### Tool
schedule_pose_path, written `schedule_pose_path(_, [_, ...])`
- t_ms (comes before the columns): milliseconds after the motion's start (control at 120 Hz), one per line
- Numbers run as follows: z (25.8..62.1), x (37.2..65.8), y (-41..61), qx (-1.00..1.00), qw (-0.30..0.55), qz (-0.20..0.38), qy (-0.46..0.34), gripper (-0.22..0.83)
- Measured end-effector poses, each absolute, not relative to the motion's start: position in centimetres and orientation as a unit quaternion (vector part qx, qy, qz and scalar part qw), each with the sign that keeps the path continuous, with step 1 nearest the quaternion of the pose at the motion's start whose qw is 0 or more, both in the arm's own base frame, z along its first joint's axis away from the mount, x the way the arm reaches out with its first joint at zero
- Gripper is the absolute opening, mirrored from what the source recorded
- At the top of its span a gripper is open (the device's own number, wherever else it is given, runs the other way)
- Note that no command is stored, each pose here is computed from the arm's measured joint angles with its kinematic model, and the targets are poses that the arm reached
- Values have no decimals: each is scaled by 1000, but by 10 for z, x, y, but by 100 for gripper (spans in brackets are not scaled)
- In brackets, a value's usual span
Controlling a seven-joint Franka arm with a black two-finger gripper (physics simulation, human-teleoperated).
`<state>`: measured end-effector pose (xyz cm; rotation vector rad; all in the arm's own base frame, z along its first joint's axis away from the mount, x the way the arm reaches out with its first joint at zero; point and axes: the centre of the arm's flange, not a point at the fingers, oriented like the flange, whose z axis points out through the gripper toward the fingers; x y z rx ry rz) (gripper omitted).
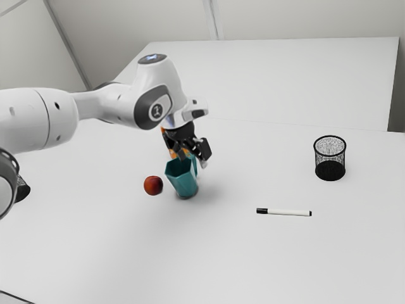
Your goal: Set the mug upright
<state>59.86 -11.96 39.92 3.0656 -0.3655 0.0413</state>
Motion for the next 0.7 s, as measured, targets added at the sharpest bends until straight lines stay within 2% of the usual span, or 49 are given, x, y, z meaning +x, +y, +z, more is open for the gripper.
schedule_pose_path(150, [452,592,-118,993,44,44,-105,57])
schedule_pose_path(392, [526,603,-51,994,71,56,-54,60])
schedule_pose_path(700, [578,573,-54,993,57,45,-89,61])
